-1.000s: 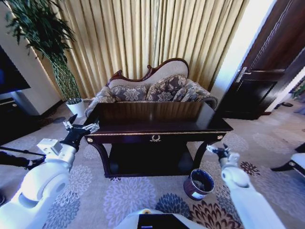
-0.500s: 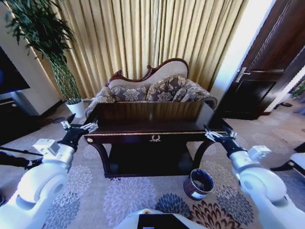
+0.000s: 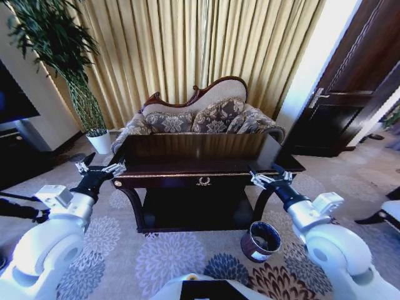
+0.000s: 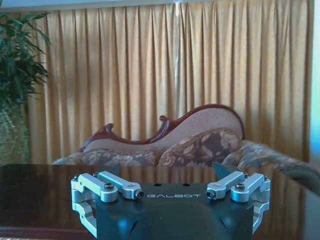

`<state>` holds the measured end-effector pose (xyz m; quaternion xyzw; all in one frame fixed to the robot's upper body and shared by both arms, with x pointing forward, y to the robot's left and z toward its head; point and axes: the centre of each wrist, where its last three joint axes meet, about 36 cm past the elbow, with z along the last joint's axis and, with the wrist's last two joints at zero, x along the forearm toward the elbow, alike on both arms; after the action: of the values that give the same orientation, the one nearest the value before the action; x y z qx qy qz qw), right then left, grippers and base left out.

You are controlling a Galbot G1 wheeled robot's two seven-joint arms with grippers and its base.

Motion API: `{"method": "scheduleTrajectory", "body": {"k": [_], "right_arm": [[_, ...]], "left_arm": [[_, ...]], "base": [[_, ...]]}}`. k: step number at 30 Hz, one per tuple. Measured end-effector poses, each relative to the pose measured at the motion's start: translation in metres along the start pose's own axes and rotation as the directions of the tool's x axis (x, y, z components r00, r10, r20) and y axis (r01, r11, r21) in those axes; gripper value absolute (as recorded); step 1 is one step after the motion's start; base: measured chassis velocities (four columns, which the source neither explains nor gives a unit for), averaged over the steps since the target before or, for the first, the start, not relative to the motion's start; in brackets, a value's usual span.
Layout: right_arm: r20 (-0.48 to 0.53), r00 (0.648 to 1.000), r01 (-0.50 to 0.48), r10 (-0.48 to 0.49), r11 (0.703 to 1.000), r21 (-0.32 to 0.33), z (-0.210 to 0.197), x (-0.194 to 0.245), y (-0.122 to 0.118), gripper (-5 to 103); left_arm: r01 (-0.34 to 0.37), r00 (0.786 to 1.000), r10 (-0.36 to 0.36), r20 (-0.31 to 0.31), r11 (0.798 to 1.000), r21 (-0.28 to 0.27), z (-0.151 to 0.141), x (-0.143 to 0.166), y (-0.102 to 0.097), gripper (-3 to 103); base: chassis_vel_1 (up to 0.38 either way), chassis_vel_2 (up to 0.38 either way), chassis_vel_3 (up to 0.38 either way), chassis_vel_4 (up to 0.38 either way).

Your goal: Move to the front of the table and place the trash on the table into the trash bin.

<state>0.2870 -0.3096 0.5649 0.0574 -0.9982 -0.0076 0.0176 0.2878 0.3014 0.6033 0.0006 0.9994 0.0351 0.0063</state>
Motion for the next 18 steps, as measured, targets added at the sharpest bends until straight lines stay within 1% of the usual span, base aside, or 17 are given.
{"method": "scheduleTrajectory", "body": {"k": [7,12,18], "right_arm": [[0.015,1.000,-0.011,0.011,1.000,0.009,-0.0019,-0.0016,0.0003,100],[0.009,1.000,-0.016,0.016,1.000,0.011,0.0002,-0.0031,-0.0021,100],[0.003,1.000,-0.025,0.025,1.000,0.015,0.0031,-0.0067,-0.0070,100]], "left_arm": [[0.000,1.000,0.001,-0.019,1.000,0.005,0.0038,0.0020,-0.0006,100],[-0.002,1.000,0.002,-0.017,1.000,0.000,0.0034,0.0018,-0.0003,100],[-0.003,1.000,0.003,-0.021,1.000,-0.001,0.0040,0.0021,-0.0004,100]], "base": [[0.000,0.000,0.000,0.000],[0.005,-0.006,-0.014,0.008],[0.114,-0.124,-0.114,0.122]]}}
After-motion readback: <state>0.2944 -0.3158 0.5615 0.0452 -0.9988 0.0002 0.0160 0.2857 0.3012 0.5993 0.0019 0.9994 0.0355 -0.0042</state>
